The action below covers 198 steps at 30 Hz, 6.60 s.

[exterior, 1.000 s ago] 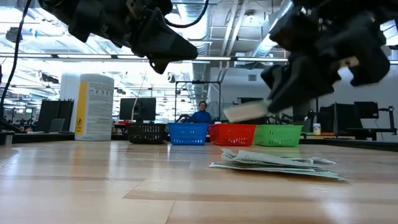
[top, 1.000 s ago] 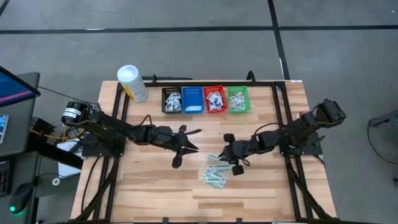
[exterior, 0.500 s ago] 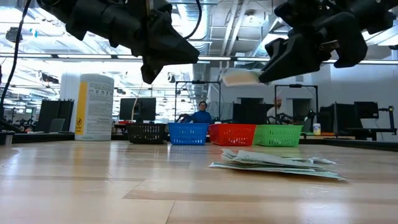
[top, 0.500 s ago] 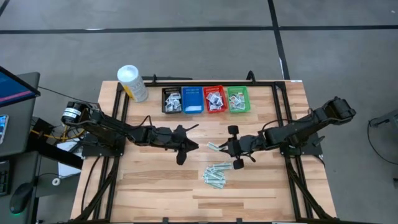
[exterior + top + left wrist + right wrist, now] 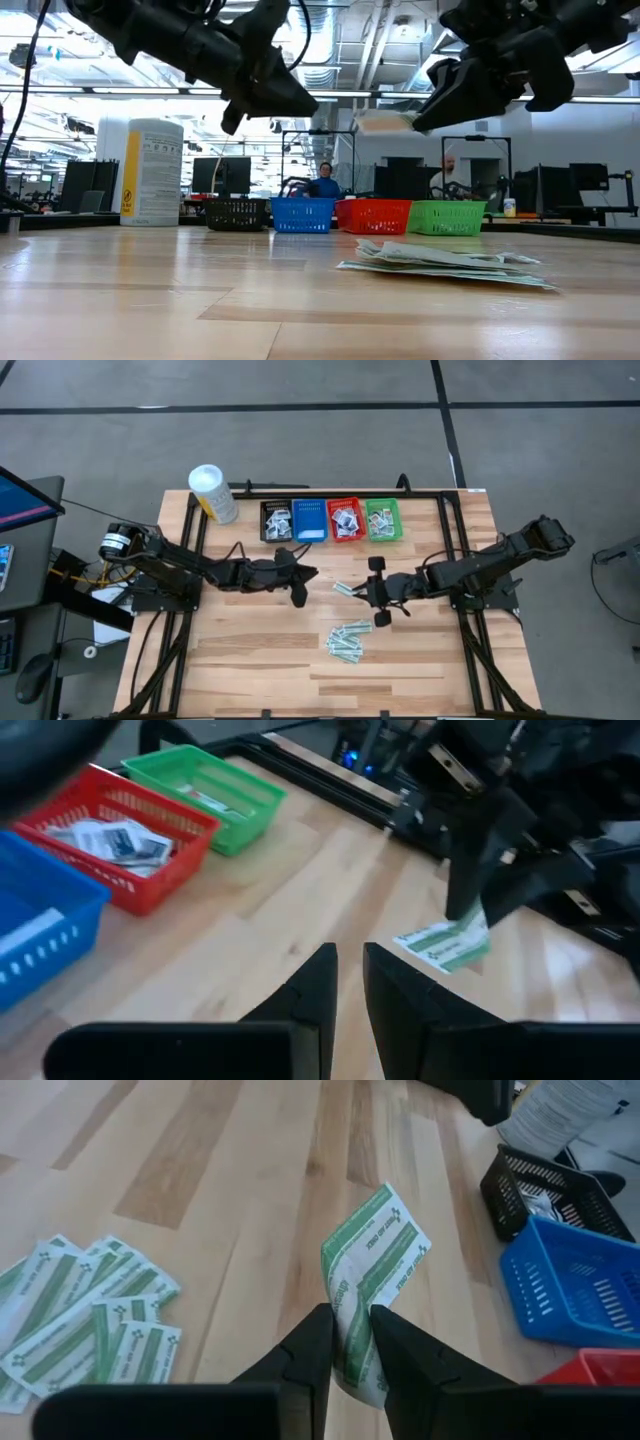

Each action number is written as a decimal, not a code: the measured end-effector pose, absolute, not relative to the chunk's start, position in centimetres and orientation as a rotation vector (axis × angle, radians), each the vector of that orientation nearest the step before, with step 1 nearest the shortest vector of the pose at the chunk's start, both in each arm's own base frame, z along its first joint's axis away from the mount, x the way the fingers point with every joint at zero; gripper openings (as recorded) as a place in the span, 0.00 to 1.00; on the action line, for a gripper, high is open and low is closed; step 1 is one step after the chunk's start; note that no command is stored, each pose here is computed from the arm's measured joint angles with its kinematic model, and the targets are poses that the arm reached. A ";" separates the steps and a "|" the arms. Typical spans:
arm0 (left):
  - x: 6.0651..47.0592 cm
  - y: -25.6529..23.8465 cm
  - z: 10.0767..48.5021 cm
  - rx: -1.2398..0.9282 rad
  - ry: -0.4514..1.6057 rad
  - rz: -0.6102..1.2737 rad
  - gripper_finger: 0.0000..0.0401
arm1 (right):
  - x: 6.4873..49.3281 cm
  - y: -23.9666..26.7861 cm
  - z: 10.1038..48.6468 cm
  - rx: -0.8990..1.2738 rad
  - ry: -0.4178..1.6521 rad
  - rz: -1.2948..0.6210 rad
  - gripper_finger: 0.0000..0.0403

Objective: Pick & Place First Aid Supplies
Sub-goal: Put the green pad into the blue bin

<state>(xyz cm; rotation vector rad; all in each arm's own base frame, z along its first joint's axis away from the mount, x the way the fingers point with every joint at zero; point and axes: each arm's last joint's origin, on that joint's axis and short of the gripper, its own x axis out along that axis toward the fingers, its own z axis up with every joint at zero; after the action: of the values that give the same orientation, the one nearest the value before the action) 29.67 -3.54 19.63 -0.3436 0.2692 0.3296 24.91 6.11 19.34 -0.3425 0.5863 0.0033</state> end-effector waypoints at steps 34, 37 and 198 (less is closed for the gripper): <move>31.7 -2.1 16.8 0.577 0.360 0.126 0.30 | 25.1 6.1 19.5 -0.334 0.569 0.000 0.16; 31.8 -2.2 16.8 0.686 0.356 0.075 0.30 | 25.1 6.1 19.5 -0.333 0.568 0.001 0.16; 30.2 10.2 15.9 0.089 0.395 0.706 0.23 | 25.7 5.5 20.7 -0.332 0.446 -0.098 0.67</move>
<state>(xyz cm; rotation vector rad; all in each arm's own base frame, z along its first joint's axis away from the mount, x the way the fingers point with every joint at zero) 30.19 10.17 15.85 0.0895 0.3953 0.7056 25.72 5.55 20.66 -0.3317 0.4455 -0.0978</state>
